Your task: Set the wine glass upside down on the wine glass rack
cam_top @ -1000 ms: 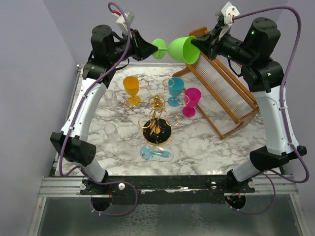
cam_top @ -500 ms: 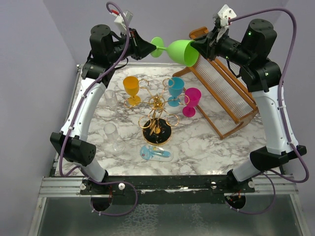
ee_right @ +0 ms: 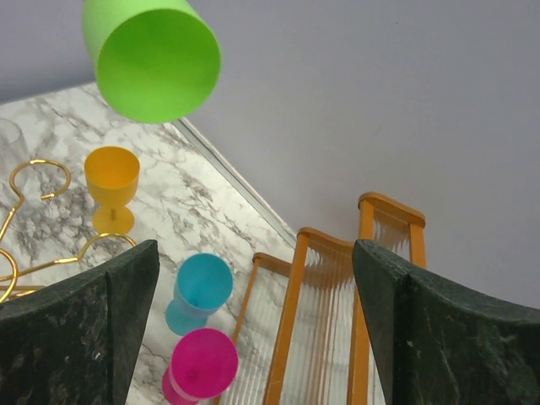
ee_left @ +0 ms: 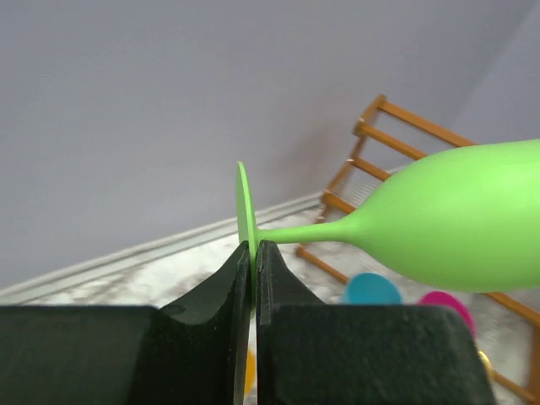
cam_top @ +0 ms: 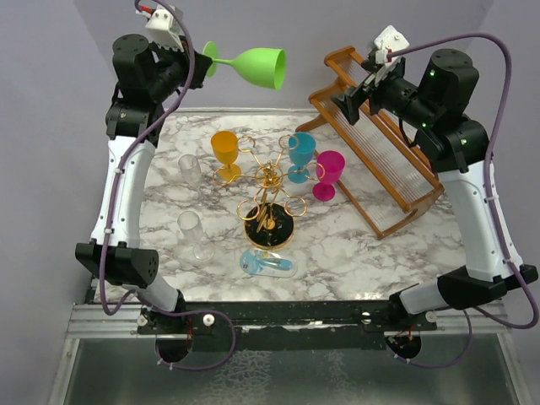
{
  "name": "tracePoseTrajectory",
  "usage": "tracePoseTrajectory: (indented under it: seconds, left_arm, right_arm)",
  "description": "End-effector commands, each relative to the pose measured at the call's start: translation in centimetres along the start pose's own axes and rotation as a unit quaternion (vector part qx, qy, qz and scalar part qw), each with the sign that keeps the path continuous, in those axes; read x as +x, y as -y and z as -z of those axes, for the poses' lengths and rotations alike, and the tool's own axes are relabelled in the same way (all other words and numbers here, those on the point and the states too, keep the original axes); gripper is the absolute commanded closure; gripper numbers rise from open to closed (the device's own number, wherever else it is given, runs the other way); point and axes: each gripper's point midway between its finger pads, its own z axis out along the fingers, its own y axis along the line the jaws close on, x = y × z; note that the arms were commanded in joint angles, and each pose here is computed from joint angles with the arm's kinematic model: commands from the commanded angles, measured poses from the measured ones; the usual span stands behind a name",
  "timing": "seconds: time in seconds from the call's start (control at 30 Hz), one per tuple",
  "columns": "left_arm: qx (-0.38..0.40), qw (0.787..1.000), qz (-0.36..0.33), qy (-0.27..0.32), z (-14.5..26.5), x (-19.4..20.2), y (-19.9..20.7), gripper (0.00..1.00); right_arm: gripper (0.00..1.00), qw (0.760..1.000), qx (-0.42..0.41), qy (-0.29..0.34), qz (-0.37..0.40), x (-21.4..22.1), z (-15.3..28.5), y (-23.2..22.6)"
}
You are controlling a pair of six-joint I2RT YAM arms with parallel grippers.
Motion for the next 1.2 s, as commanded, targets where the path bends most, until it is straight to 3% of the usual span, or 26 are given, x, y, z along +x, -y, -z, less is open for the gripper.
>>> tracePoseTrajectory:
  seconds: [0.0, 0.17, 0.37, 0.63, 0.83, 1.17]
  left_arm:
    - [-0.128, 0.977, -0.167, 0.035, 3.6, -4.4, -2.9, 1.0]
    - [-0.221, 0.925, -0.308, 0.013, 4.9, -5.6, -4.3, 1.0]
    - [-0.271, 0.856, -0.439, -0.036, 4.5, -5.4, -4.3, 1.0]
    - [-0.187, 0.807, -0.553, -0.089, 1.2, -2.3, -1.8, 1.0]
    - [-0.098, 0.755, -0.632, -0.145, -1.6, 2.8, 0.1, 1.0]
    - [0.033, 0.736, -0.651, -0.184, -2.5, 8.9, 3.4, 1.0]
  right_arm:
    - [0.03, 0.999, 0.023, -0.014, 0.032, 0.3, 1.4, 0.4]
    - [0.03, 0.999, 0.012, -0.021, 0.04, 0.9, 1.6, 0.0]
    - [0.03, 0.999, 0.0, -0.025, 0.043, 1.6, 1.4, -0.5]
    - [0.03, 0.999, -0.007, -0.023, 0.049, 1.4, 1.9, -0.9]
    - [0.03, 0.998, -0.011, -0.027, 0.052, 1.9, 2.2, -1.2]
    - [0.03, 0.998, -0.015, -0.032, 0.056, 2.5, 2.3, -1.5]
